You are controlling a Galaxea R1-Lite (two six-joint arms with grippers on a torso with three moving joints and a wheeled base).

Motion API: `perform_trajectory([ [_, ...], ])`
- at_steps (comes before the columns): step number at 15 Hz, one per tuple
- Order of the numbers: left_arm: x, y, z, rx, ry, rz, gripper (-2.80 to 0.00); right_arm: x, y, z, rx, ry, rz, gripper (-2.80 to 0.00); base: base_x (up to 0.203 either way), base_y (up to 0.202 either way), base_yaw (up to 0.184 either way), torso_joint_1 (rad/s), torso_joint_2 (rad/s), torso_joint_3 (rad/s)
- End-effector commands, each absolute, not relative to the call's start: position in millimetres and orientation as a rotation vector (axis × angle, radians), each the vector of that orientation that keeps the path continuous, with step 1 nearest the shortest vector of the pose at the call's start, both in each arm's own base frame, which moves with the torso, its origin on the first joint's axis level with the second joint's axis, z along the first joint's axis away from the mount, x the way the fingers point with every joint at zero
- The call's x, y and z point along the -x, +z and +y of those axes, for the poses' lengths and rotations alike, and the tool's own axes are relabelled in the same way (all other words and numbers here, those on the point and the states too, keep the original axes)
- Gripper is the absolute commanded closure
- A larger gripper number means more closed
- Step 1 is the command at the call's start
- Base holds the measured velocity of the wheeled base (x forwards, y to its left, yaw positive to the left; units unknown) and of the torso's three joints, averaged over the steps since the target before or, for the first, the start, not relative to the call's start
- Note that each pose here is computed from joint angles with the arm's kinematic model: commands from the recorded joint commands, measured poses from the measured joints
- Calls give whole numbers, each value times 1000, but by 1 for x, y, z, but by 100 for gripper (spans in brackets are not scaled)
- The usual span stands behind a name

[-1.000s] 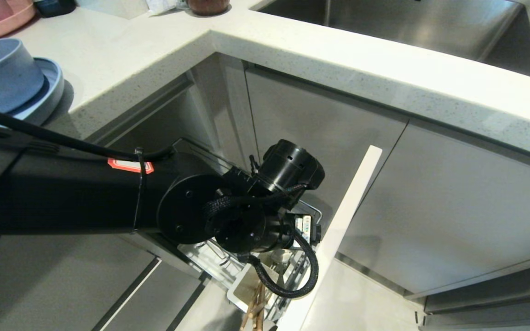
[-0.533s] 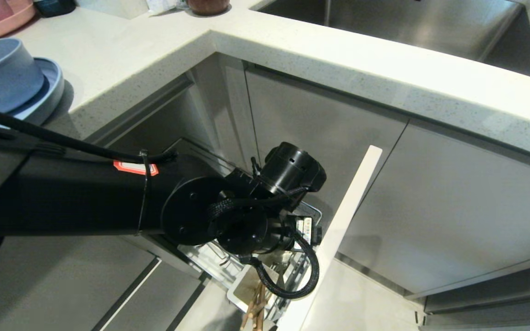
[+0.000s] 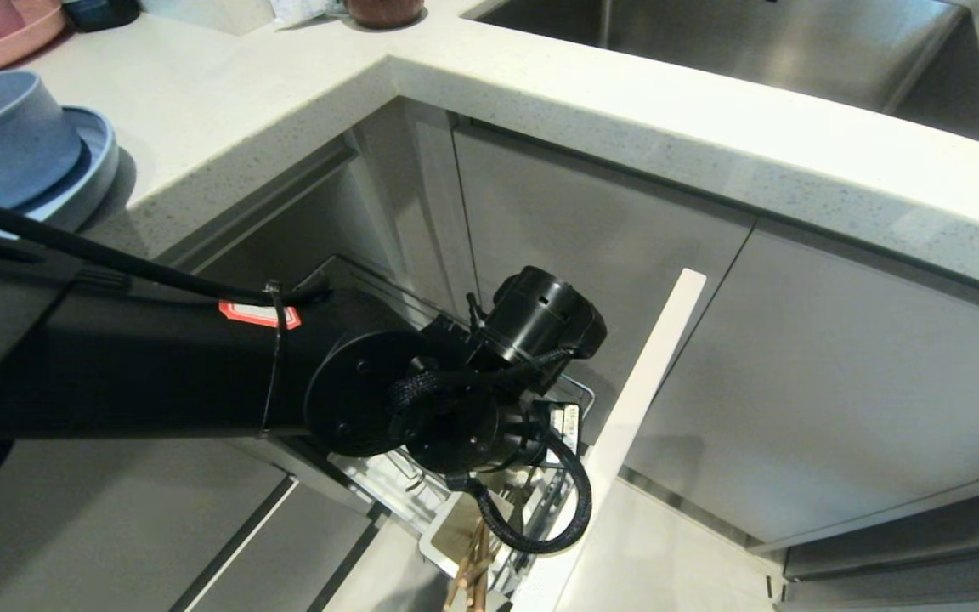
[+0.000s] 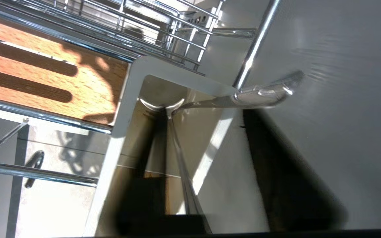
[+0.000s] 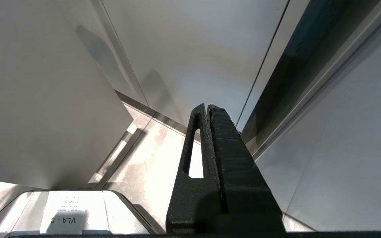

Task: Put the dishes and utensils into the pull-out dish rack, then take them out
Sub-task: Take the fork out of the cupboard

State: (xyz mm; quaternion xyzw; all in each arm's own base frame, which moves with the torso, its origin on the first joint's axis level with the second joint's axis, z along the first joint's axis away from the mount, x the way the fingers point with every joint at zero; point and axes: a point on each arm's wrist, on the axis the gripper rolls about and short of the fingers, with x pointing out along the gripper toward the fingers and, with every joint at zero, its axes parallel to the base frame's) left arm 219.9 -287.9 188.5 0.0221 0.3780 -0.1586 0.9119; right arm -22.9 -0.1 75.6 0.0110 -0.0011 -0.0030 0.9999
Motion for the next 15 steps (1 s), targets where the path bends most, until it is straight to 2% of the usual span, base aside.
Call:
perform_trajectory([
  [1,-218,189,-289,-45,-327,778,0,23,75,0,-21,-6,-5,0,0,0,0,0,0,0],
  [7,-218,189,-289,-48,-329,778,0,23,75,0,-22,-6,-5,0,0,0,0,0,0,0],
  [13,-208,211,-278,-19,-345,735,0,23,75,0,-21,-6,-4,0,0,0,0,0,0,0],
  [14,-208,211,-278,-22,-340,733,-280,23,75,0,-21,-6,-3,0,0,0,0,0,0,0],
  [15,-208,211,-278,-23,-337,731,-280,23,75,0,-21,-6,-3,0,0,0,0,0,0,0],
])
